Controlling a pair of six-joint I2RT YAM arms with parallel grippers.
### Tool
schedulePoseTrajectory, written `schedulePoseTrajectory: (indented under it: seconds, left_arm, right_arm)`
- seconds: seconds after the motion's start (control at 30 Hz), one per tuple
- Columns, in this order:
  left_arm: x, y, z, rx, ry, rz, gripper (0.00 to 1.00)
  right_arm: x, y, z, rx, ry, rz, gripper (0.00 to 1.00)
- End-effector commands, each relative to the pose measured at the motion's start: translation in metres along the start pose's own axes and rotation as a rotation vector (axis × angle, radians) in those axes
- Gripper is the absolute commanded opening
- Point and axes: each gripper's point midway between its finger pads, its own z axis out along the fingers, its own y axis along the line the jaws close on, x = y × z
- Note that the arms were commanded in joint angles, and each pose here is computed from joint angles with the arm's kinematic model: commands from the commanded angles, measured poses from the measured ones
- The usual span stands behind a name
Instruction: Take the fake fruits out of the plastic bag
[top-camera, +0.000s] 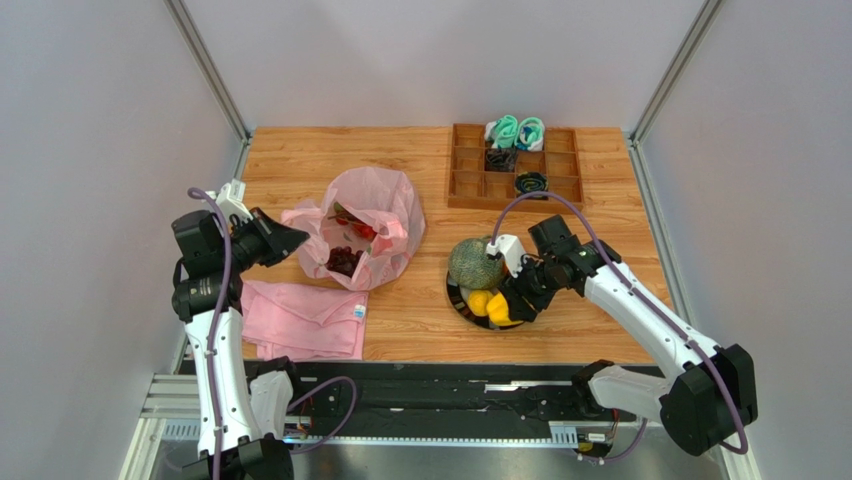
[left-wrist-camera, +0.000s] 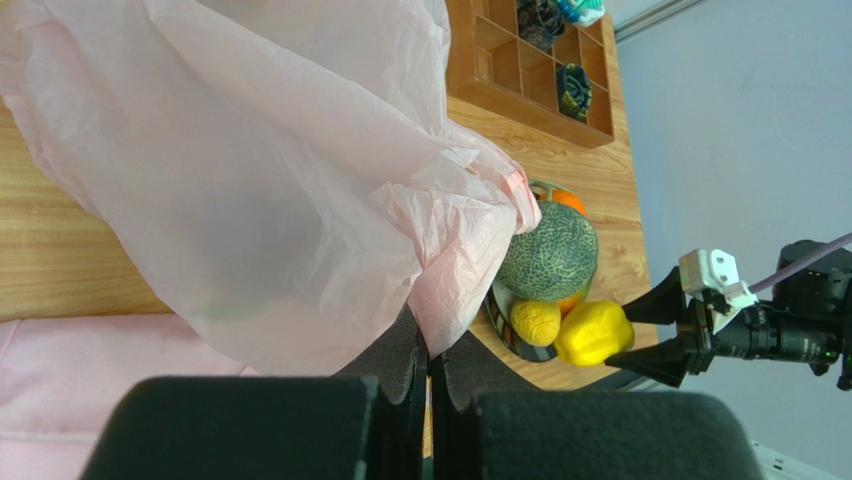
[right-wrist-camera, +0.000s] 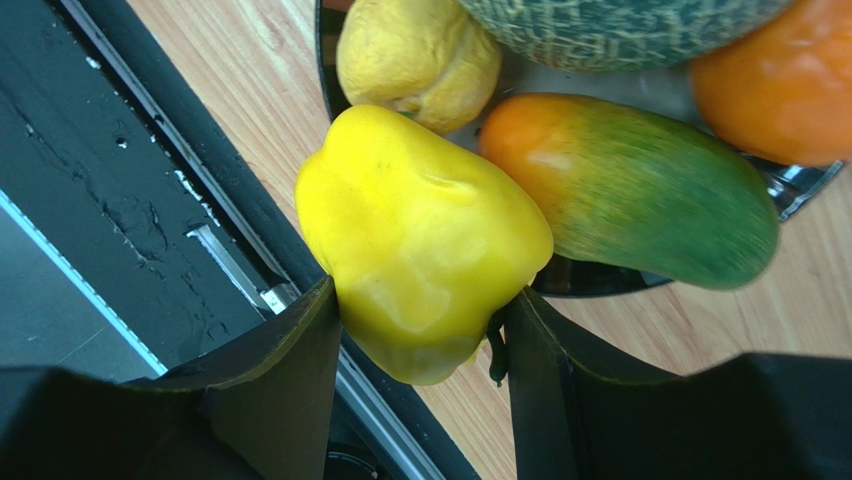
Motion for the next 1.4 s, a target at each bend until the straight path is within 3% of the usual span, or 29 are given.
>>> schedulePoseTrajectory:
  seconds: [0.0, 0.27, 0.47, 0.5, 0.57, 0.73, 0.87, 0.97, 1.03, 1.13, 1.23, 1.27, 1.3, 1.33, 1.37]
  left_arm:
    - [-0.003, -0.002, -0.001, 0.004, -0.014, 0.0, 0.0]
    - [0.0, -0.003, -0.003, 0.007, -0.017, -0.002, 0.0]
    - [0.004, -0.002, -0.003, 0.009, -0.009, -0.008, 0.0]
    - [0.004, -0.002, -0.003, 0.007, -0.01, -0.008, 0.0]
    - [0.004, -0.003, -0.003, 0.012, -0.008, -0.011, 0.0]
    - [0.006, -0.008, -0.006, 0.025, 0.01, -0.01, 0.0]
    - [0.012, -0.015, -0.014, 0.029, 0.039, -0.007, 0.0]
    - [0.02, -0.02, -0.024, 0.01, 0.065, -0.006, 0.0]
    - [0.027, -0.023, -0.032, -0.003, 0.092, 0.014, 0.0]
    - [0.031, -0.039, -0.047, 0.018, 0.087, 0.063, 0.0]
    - [0.035, -0.051, -0.058, 0.038, 0.089, 0.1, 0.0]
    - [0.036, -0.052, -0.06, 0.038, 0.09, 0.109, 0.0]
    - [0.037, -0.051, -0.061, 0.032, 0.096, 0.106, 0.0]
    - [0.037, -0.051, -0.061, 0.032, 0.096, 0.108, 0.0]
    - [0.036, -0.052, -0.061, 0.033, 0.091, 0.109, 0.0]
  right_arm:
    - [-0.01, -0.003, 0.009, 0.013, 0.0, 0.013, 0.0]
    - [0.008, -0.015, 0.025, 0.062, 0.057, 0.035, 0.04]
    - [0.006, -0.027, 0.015, 0.148, 0.039, 0.018, 0.39]
    - [0.001, -0.027, 0.009, 0.156, 0.017, 0.003, 0.63]
    - [-0.004, -0.026, -0.001, 0.162, 0.01, -0.01, 0.78]
    - [-0.034, -0.026, -0.042, 0.195, -0.032, -0.054, 0.92]
    - [-0.074, -0.002, -0.061, 0.082, -0.185, -0.08, 1.0]
    - [-0.125, 0.011, -0.074, 0.017, -0.379, -0.029, 1.0]
    - [-0.169, 0.021, -0.085, -0.005, -0.517, -0.079, 1.0]
    - [-0.218, 0.048, -0.073, -0.09, -0.588, -0.133, 0.95]
    - [-0.267, 0.077, -0.055, -0.17, -0.643, -0.17, 0.83]
    - [-0.287, 0.085, -0.063, -0.183, -0.685, -0.189, 0.74]
    - [-0.297, 0.096, -0.037, -0.225, -0.648, -0.183, 0.68]
    - [-0.307, 0.103, -0.033, -0.249, -0.646, -0.192, 0.6]
    - [-0.314, 0.107, -0.021, -0.267, -0.624, -0.177, 0.42]
